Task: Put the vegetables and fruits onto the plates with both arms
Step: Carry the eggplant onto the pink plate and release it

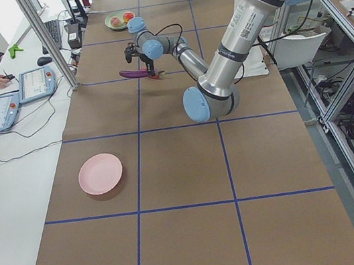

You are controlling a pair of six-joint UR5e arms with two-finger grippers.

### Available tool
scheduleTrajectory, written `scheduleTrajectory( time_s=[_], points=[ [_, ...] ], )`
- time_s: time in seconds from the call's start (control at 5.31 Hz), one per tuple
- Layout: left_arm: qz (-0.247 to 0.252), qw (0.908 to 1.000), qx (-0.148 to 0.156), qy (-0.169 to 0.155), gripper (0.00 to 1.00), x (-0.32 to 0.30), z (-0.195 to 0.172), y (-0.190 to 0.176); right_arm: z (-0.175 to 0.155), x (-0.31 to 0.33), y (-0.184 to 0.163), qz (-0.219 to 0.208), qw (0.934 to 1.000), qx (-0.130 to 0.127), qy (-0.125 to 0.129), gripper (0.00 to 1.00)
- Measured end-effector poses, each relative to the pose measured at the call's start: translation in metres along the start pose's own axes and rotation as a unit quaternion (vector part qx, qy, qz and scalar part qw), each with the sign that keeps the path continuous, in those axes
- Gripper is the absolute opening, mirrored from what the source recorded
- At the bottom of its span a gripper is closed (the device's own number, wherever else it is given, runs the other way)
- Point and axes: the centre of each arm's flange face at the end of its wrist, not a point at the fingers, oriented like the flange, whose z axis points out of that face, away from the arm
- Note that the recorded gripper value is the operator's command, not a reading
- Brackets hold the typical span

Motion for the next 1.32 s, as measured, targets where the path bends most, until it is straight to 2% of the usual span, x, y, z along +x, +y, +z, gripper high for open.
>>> scheduleTrajectory(
  time_s=[0.19, 0.38, 0.75, 0.94, 1.13, 1.32],
  points=[
    [0.015, 0.9995, 0.021, -0.015, 0.00, -0.065, -0.032, -0.044, 0.000, 0.000, -0.001, -0.001, 1.0000, 0.000, 0.000, 1.00],
    [0.046, 0.9970, 0.036, -0.049, 0.00, -0.153, -0.056, -0.091, -0.001, -0.001, -0.001, -0.001, 1.0000, 0.001, 0.000, 1.00],
    [0.107, 0.9872, 0.025, -0.115, 0.00, -0.336, -0.077, -0.157, -0.001, -0.001, -0.001, -0.001, 1.0000, 0.002, 0.000, 1.00],
    [0.122, 0.9817, 0.026, -0.143, 0.30, -0.407, -0.061, -0.166, -0.001, -0.001, -0.002, -0.002, 1.0000, 0.002, 0.000, 1.00],
    [0.128, 0.9774, 0.033, -0.165, 0.99, -0.455, -0.040, -0.162, -0.001, -0.002, -0.002, -0.002, 1.0000, 0.002, 0.000, 1.00],
    [0.132, 0.9757, 0.036, -0.171, 1.00, -0.470, -0.028, -0.156, -0.002, -0.002, -0.002, -0.002, 1.0000, 0.003, 0.000, 1.00]
  ],
)
